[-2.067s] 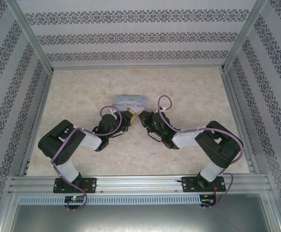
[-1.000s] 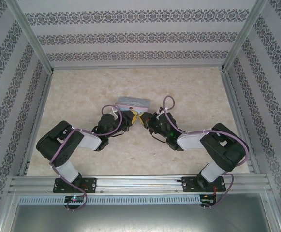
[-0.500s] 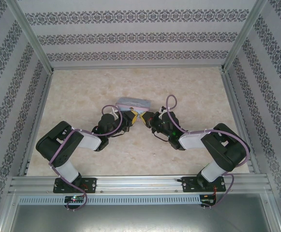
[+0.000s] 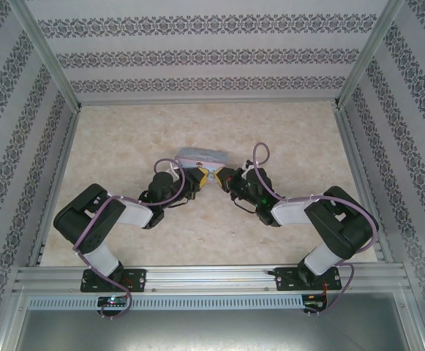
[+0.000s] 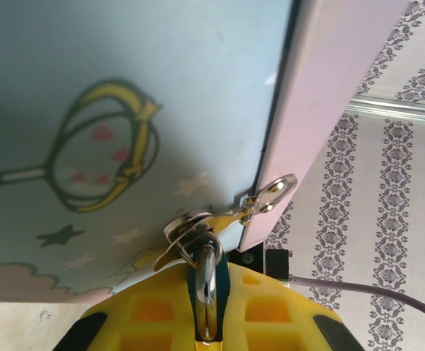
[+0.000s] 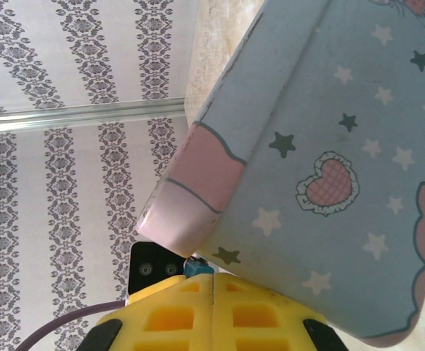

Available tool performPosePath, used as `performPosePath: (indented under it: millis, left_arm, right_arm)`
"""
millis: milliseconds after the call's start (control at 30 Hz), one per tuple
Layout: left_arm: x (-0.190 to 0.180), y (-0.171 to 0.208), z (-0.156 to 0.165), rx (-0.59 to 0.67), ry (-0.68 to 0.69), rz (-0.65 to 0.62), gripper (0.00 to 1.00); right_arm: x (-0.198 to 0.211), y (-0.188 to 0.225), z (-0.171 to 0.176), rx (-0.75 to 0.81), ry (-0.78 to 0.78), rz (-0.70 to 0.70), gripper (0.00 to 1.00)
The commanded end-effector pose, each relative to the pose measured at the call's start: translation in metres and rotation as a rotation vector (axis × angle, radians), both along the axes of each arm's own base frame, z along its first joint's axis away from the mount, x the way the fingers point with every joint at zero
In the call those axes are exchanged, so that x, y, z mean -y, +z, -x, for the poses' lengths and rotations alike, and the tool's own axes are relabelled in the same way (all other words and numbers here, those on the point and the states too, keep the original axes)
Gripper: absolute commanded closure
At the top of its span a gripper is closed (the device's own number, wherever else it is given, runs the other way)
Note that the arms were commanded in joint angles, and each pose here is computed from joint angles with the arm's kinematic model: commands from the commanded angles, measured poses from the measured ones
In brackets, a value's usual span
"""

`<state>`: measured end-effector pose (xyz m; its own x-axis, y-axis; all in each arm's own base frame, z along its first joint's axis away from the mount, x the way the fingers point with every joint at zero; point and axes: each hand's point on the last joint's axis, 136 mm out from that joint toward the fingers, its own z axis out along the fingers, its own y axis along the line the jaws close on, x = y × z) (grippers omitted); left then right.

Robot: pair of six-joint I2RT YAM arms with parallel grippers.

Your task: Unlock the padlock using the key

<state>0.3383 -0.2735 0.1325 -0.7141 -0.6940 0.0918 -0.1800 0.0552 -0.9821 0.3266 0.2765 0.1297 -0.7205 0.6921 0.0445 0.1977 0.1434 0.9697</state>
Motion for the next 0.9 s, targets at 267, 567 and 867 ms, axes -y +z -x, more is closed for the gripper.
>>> performPosePath:
  millis: [267, 567, 867]
  left_arm:
    - [0.03, 0.019, 0.03, 0.047, -0.17, 0.098, 1.0]
    - [0.025, 0.028, 0.026, 0.061, -0.13, 0.141, 1.0]
    - [0.019, 0.021, 0.029, 0.045, -0.113, 0.125, 1.0]
  right_arm:
    - [0.018, 0.027, 0.004, 0.079, -0.08, -0.033, 1.0]
    - [0.019, 0.021, 0.013, 0.058, -0.092, -0.028, 1.0]
    - [0.023, 0.006, 0.016, 0.033, -0.108, -0.003, 1.0]
